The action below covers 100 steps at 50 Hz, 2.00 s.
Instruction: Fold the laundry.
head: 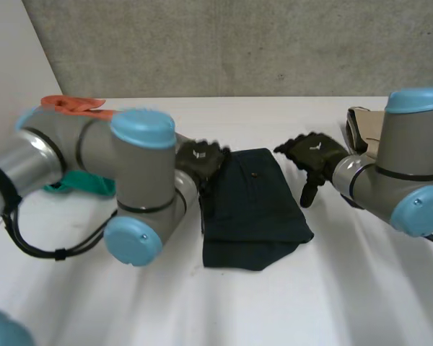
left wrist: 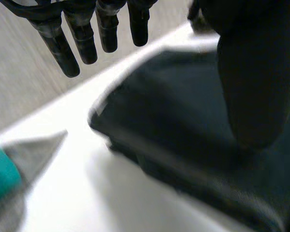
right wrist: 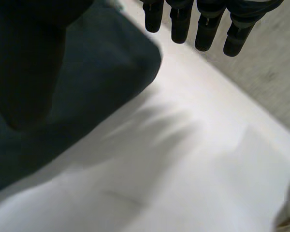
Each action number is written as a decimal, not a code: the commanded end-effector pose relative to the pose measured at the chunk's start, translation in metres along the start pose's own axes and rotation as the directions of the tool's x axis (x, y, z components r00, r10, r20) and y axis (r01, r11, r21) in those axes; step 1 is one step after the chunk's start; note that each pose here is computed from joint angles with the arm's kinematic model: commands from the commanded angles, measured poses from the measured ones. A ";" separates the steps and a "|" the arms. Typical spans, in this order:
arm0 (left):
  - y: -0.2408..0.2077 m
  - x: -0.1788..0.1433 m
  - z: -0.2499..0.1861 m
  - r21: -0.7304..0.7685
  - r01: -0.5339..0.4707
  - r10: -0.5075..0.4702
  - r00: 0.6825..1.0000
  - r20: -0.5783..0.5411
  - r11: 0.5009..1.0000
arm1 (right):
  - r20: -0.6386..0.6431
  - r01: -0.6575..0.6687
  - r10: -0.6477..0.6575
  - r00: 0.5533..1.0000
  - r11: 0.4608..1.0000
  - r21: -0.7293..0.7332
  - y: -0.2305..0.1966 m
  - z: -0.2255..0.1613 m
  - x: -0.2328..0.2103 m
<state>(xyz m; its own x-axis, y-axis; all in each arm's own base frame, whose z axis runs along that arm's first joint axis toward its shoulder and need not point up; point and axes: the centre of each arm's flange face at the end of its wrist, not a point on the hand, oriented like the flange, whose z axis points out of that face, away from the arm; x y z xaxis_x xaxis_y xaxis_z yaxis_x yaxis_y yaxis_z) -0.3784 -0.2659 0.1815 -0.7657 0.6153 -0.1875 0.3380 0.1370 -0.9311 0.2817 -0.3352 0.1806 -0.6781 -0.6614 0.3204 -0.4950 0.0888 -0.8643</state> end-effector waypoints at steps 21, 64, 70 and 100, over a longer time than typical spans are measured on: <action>-0.081 0.015 -0.059 0.254 0.084 0.023 0.919 -0.393 0.964 | 0.086 0.057 -0.075 0.994 0.979 0.195 0.063 -0.053 -0.095; -0.122 -0.005 -0.075 0.399 0.112 0.035 0.938 -0.344 0.910 | -0.378 0.069 0.196 0.905 0.808 0.585 -0.044 0.008 0.152; -0.121 -0.003 -0.075 0.394 0.121 0.028 0.936 -0.350 0.911 | -0.433 0.115 0.175 0.884 0.817 0.565 0.001 0.019 0.235; -0.105 0.003 -0.071 0.345 0.122 0.013 0.931 -0.364 0.931 | -0.329 -0.057 0.252 0.910 0.862 0.504 0.163 0.076 0.286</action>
<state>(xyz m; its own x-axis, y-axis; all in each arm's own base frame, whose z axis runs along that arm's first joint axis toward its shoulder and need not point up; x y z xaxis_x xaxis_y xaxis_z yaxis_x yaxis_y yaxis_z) -0.3766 -0.2235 0.3012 -0.5096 0.8572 -0.0743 0.0333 -0.0666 -0.9972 0.0534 -0.5673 0.0998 -0.8943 -0.3922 0.2154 -0.1083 -0.2774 -0.9546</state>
